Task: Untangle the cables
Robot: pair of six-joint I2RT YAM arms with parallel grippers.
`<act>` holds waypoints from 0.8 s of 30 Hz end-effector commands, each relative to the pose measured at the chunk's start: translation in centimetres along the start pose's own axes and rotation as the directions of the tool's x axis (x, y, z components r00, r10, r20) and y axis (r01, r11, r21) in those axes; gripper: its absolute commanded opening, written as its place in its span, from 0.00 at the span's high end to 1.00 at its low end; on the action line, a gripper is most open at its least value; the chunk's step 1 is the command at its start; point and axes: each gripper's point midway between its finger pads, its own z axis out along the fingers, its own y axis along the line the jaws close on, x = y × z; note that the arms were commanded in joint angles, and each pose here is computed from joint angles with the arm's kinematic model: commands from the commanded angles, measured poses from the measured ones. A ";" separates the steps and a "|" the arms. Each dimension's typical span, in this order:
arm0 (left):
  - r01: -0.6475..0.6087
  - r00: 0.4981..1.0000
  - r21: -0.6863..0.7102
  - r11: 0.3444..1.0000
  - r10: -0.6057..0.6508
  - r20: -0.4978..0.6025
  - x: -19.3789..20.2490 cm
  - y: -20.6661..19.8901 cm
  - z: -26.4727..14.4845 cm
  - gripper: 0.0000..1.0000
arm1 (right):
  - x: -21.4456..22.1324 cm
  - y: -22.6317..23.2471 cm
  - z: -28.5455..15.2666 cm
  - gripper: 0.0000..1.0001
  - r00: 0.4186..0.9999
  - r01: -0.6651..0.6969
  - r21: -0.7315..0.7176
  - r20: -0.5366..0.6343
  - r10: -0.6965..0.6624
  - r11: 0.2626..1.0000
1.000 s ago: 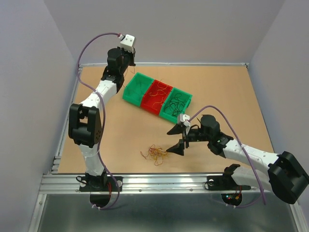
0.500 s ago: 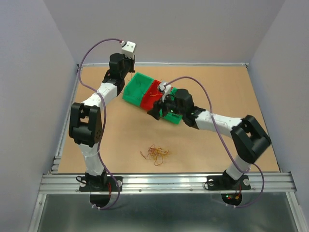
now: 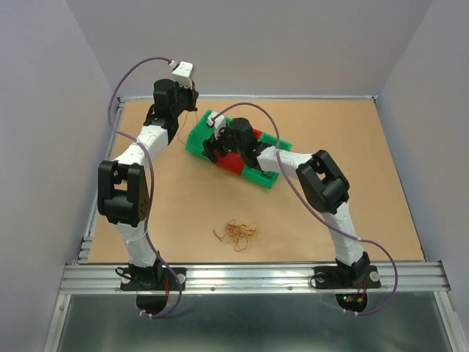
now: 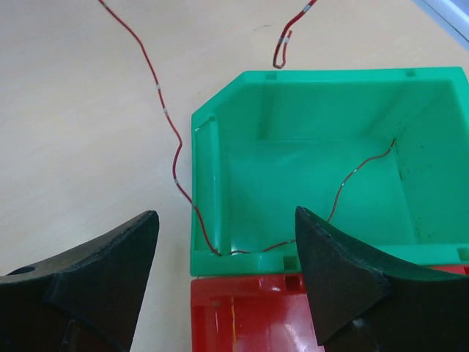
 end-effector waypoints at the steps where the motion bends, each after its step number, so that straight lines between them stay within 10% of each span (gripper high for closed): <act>1: 0.021 0.993 0.059 0.998 -0.027 0.116 -6.2 -0.8 -2.2 1.00 | -3.1 -0.6 1.6 0.20 0.996 0.071 0.037 0.050 -0.072 0.997; 9: 0.031 0.994 0.106 0.994 -0.042 0.102 -6.2 -1.6 -2.4 1.00 | -3.1 -1.2 4.0 0.43 0.998 0.046 0.031 0.043 -0.047 0.998; 15: 0.029 0.994 0.116 0.993 -0.041 0.105 -6.1 -1.7 -2.9 1.00 | -3.7 -2.0 4.1 0.99 0.998 -0.017 0.079 0.056 0.013 0.997; 24: 0.075 0.993 0.179 0.981 -0.091 0.079 -2.9 -2.7 -2.4 1.00 | -4.8 -6.3 3.7 0.99 0.941 -0.327 0.145 0.140 0.307 0.934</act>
